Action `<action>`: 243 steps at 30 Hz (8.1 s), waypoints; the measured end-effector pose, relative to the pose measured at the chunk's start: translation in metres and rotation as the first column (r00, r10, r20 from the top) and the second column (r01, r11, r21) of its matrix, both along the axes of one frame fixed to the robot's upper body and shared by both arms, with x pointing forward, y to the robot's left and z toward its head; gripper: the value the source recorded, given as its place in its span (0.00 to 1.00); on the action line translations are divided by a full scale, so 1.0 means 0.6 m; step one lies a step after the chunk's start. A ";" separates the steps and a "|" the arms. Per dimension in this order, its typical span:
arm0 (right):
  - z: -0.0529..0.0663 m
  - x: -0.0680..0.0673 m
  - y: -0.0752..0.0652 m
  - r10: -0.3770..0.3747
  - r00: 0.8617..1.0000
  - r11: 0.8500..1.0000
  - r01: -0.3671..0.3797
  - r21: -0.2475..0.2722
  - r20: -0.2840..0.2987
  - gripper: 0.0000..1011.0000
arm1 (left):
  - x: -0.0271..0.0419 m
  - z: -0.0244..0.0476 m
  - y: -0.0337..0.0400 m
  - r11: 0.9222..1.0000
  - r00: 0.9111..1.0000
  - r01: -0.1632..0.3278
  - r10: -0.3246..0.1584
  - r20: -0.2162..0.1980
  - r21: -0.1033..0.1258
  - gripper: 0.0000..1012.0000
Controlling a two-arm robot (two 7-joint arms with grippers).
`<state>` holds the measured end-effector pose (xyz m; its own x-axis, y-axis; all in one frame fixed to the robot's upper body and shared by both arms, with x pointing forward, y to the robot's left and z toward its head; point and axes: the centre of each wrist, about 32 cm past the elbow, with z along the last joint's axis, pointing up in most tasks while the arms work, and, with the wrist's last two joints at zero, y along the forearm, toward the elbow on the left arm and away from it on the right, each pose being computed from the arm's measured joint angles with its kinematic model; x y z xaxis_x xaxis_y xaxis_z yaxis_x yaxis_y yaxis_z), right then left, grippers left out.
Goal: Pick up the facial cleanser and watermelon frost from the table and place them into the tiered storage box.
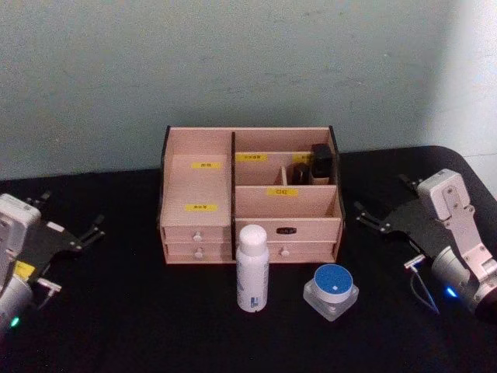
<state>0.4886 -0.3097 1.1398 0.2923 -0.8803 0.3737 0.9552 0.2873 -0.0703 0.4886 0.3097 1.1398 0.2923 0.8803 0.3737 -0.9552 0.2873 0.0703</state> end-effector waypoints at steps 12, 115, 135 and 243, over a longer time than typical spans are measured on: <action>0.000 0.000 0.000 0.000 1.000 1.000 0.000 0.000 0.000 0.99 | 0.000 0.000 0.000 1.000 1.000 0.000 0.000 0.000 0.000 0.99; -0.011 0.002 0.099 0.591 0.793 0.799 -0.550 0.245 -0.148 0.99 | 0.000 0.000 0.000 1.000 1.000 0.000 0.000 0.000 0.000 0.99; -0.017 0.027 0.115 0.587 0.788 0.801 -0.534 0.272 -0.184 0.99 | 0.000 0.000 0.000 1.000 1.000 0.000 0.000 0.000 0.000 0.99; 0.110 0.168 0.122 0.352 0.936 0.912 -0.344 0.223 0.008 0.59 | 0.000 0.000 0.000 1.000 1.000 0.000 0.000 0.000 0.000 0.99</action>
